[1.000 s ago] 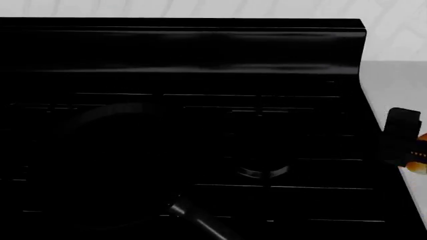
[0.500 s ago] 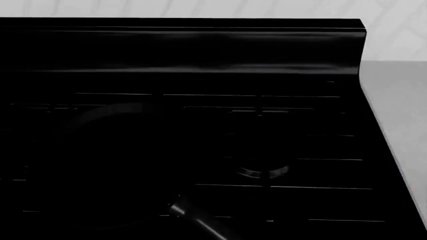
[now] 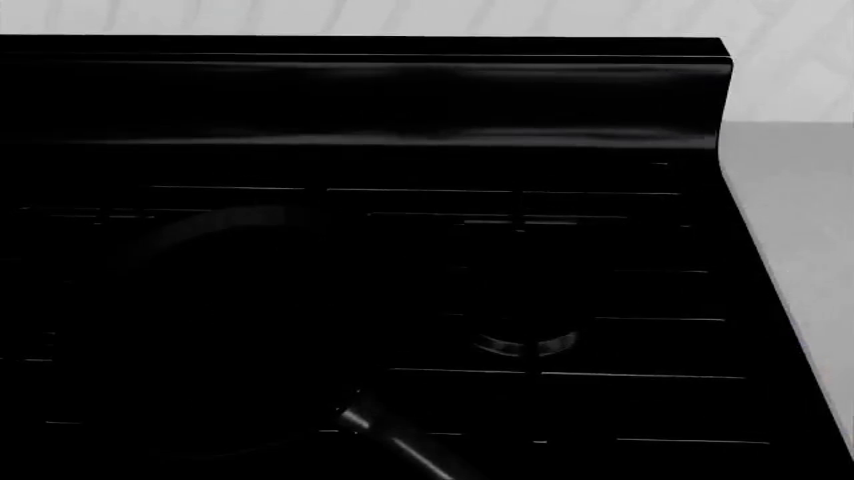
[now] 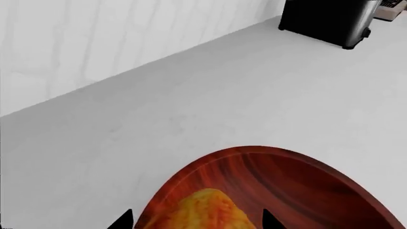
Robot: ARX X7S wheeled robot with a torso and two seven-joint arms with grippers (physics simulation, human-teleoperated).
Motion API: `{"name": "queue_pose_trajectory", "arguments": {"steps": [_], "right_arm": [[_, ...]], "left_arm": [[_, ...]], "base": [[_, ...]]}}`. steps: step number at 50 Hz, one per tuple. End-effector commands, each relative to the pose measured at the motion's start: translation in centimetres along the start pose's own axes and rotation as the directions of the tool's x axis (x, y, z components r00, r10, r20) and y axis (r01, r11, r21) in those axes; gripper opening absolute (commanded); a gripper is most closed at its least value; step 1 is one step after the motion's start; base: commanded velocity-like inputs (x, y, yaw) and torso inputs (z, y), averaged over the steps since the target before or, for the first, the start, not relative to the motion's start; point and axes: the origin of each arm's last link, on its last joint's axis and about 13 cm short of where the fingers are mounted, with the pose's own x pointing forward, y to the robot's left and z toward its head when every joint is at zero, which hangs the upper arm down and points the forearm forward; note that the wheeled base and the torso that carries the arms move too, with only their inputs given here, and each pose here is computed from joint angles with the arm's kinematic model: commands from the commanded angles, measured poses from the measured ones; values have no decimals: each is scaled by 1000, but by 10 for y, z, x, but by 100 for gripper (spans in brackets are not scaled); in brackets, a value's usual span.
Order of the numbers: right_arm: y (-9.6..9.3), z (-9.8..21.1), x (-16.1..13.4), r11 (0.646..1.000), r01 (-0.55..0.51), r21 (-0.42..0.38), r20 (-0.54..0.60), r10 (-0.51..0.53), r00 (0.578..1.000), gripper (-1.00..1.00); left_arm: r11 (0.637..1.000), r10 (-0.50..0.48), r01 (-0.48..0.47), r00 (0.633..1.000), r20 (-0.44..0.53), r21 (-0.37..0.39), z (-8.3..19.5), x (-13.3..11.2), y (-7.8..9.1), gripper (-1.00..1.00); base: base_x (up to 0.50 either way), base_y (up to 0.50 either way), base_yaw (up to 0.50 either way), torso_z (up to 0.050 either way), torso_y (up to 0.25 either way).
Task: Pick the chicken breast from the pan and place it in the bowl.
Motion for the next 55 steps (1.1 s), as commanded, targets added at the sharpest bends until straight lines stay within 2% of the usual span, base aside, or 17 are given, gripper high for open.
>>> {"name": "queue_pose_trajectory", "arguments": {"steps": [1, 16, 42, 55], "right_arm": [[-11, 10, 7, 998, 39, 46, 26, -41, 999, -100], [-25, 6, 26, 991, 107, 77, -5, -107, 994, -100], [-38, -18, 30, 981, 167, 97, -74, -160, 984, -100], [-39, -23, 31, 980, 173, 99, -88, -165, 982, -100]], "left_arm": [[985, -72, 113, 955, -287, 130, -62, -43, 0, 100], [984, -67, 113, 953, -294, 141, -64, -44, -1, 100], [984, -77, 121, 950, -303, 130, -66, -45, -3, 100], [985, -72, 117, 948, -309, 128, -69, -47, 0, 100]], "base": [[0, 0, -18, -28, 0], [8, -11, -14, -27, 0], [8, -10, -14, -27, 0], [9, -10, -14, -27, 0]]}}
